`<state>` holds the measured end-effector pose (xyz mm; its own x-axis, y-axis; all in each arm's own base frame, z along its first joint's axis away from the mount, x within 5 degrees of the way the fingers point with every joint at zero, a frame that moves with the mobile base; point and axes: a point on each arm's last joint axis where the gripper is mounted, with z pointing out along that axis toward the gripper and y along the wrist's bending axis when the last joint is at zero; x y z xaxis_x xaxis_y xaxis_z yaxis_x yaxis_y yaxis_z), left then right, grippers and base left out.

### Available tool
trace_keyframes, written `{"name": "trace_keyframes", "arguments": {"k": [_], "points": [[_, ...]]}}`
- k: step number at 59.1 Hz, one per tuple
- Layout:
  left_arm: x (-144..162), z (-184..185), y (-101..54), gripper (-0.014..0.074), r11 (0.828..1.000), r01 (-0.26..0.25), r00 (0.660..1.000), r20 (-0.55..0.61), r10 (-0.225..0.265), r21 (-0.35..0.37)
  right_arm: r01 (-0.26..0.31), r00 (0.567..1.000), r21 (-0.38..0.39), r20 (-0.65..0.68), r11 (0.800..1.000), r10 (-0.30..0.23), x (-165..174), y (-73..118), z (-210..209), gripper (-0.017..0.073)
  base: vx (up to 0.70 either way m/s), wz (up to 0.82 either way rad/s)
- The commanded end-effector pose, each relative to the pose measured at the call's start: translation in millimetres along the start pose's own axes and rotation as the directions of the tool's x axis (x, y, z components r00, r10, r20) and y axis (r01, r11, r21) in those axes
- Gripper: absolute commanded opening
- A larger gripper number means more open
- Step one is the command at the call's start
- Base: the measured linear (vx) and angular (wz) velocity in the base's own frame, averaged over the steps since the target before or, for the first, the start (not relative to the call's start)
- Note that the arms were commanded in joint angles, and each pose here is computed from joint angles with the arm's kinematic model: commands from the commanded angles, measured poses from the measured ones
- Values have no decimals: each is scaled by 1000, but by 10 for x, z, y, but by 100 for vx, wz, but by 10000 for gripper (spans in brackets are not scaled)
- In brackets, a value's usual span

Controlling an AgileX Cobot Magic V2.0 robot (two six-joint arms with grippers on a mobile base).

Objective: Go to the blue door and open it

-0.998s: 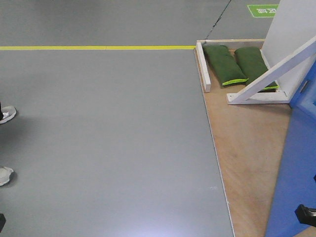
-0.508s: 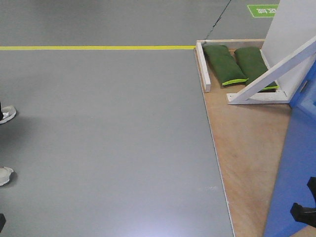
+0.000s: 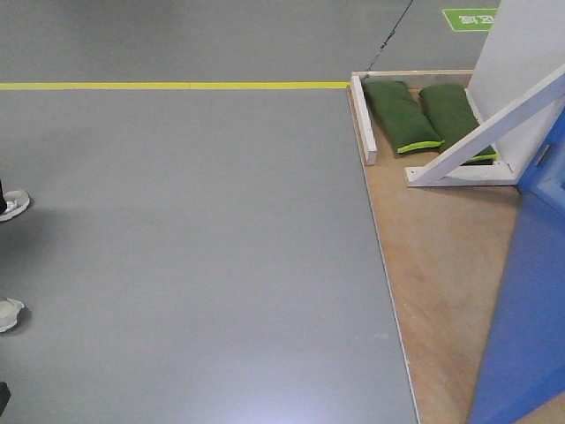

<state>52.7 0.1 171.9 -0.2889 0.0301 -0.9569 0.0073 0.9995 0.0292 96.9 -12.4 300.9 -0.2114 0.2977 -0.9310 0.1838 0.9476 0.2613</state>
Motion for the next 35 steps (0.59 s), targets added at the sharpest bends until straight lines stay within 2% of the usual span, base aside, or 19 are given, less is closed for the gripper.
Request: {"name": "trace_keyframes", "arguments": {"k": [1, 7, 15, 16, 21, 26, 35], "points": [[-75, -12, 4, 70, 1000, 4, 996, 93, -3, -5, -85, 987, 32, 141, 996, 80, -298, -5, -21, -10, 0, 0], [-75, -12, 4, 70, 1000, 4, 996, 93, -3, -5, -225, 954, 69, 217, 972, 205, -490, -54, -46, -10, 0, 0], [-75, -12, 4, 70, 1000, 4, 996, 93, -3, -5, -382, 876, 81, 350, 921, 333, -717, -109, -157, -10, 0, 0], [-75, -12, 4, 70, 1000, 4, 996, 93, -3, -5, -411, 856, 70, 373, 909, 359, -758, -108, -181, -10, 0, 0], [-75, -12, 4, 70, 1000, 4, 996, 93, -3, -5, -491, 791, 56, 447, 869, 418, -861, -136, -251, -10, 0, 0], [-75, -12, 4, 70, 1000, 4, 996, 93, -3, -5, -573, 707, 21, 518, 819, 482, -957, -167, -313, -10, 0, 0], [-75, -12, 4, 70, 1000, 4, 996, 93, -3, -5, -675, 582, 8, 621, 738, 526, -1073, -300, -362, -10, 0, 0]]}}
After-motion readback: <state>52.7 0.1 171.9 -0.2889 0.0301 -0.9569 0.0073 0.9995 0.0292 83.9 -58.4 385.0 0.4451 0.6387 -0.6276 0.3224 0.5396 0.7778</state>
